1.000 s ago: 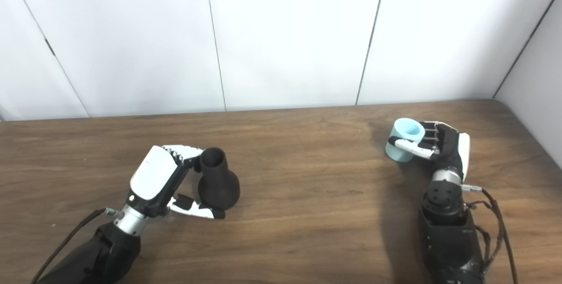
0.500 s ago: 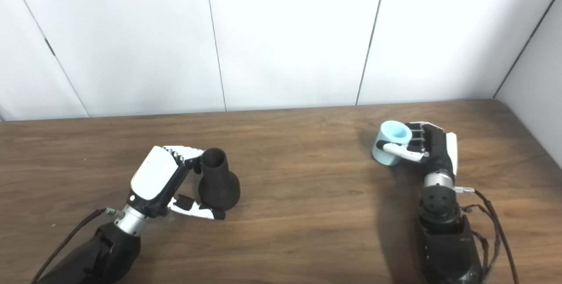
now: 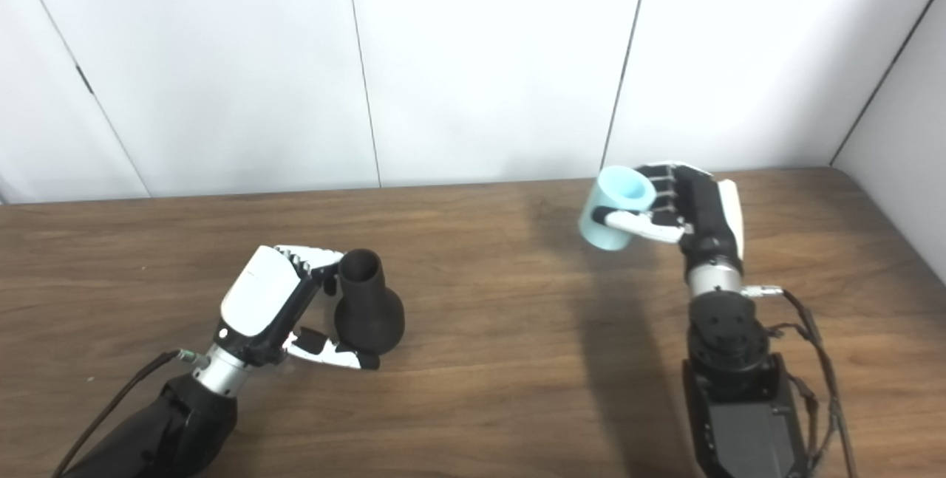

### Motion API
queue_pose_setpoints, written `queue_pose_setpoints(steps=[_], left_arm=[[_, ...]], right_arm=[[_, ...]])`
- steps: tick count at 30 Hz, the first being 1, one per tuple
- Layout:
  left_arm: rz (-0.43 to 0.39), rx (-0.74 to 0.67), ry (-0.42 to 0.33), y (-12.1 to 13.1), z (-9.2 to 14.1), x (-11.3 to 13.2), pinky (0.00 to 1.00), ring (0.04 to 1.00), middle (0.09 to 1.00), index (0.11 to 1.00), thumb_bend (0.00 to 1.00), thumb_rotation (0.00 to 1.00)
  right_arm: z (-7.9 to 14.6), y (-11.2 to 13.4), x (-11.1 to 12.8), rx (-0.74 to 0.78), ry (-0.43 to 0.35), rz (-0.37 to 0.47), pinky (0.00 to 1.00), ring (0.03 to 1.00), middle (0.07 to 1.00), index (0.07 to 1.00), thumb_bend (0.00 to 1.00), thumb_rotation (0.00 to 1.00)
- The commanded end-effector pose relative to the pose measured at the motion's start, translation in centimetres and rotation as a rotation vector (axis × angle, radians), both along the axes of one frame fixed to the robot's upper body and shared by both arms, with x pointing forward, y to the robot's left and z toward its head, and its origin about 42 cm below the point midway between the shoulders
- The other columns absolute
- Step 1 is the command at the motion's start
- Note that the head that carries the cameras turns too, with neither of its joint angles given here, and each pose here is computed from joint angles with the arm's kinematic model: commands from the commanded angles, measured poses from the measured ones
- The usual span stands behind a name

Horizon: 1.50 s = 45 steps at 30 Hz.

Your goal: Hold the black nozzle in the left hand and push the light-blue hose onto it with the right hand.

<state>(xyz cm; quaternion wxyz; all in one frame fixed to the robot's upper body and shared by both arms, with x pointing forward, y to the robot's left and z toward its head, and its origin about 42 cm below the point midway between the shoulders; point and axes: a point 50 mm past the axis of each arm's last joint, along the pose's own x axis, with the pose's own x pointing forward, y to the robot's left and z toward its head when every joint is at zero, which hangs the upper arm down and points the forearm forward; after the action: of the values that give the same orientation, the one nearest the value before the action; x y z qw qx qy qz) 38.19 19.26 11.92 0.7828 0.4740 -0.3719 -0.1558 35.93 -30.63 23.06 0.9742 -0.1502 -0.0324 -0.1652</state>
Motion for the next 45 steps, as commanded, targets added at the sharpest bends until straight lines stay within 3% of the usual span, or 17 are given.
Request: queue_pose_setpoints(steps=[1,11,22,28,32,38,42,45], left_arm=[[0.008,-0.091,0.369,-4.6,-11.9,-10.6,0.26,0.304,0.408,0.517,0.52,0.00],[0.013,-0.100,0.382,-5.0,-12.1,-10.6,0.24,0.291,0.404,0.516,0.52,0.00],[0.002,-0.095,0.380,-5.5,-12.0,-10.8,0.29,0.339,0.426,0.522,0.52,0.00],[-0.002,-0.091,0.385,-5.6,-12.1,-10.9,0.28,0.330,0.424,0.523,0.52,0.00],[-0.003,-0.093,0.390,-5.7,-12.1,-10.9,0.31,0.359,0.430,0.522,0.52,0.00],[0.002,-0.090,0.387,-5.7,-12.4,-10.9,0.28,0.324,0.419,0.520,0.52,0.00],[-0.002,-0.089,0.395,-5.8,-12.3,-10.9,0.26,0.307,0.413,0.519,0.52,0.00],[-0.004,-0.089,0.395,-5.9,-12.3,-10.9,0.29,0.339,0.426,0.520,0.52,0.00]], right_arm=[[6.2,1.6,0.9,-0.035,-0.189,0.065,0.38,0.441,0.484,0.492,0.52,0.00],[8.5,4.8,0.4,-0.011,-0.277,0.182,0.35,0.427,0.488,0.497,0.52,0.00],[10.0,8.1,-0.3,-0.017,-0.336,0.336,0.35,0.426,0.481,0.510,0.52,0.00],[10.4,11.2,-1.4,0.014,-0.362,0.413,0.34,0.432,0.479,0.500,0.52,0.00],[10.4,12.8,-2.0,-0.001,-0.367,0.448,0.34,0.425,0.480,0.518,0.52,0.00],[10.1,14.3,-2.4,-0.050,-0.353,0.461,0.32,0.420,0.464,0.515,0.52,0.00],[10.1,15.0,-2.5,-0.035,-0.349,0.487,0.40,0.454,0.454,0.512,0.52,0.00],[10.2,15.6,-2.7,-0.014,-0.349,0.497,0.37,0.449,0.459,0.512,0.52,0.00]])
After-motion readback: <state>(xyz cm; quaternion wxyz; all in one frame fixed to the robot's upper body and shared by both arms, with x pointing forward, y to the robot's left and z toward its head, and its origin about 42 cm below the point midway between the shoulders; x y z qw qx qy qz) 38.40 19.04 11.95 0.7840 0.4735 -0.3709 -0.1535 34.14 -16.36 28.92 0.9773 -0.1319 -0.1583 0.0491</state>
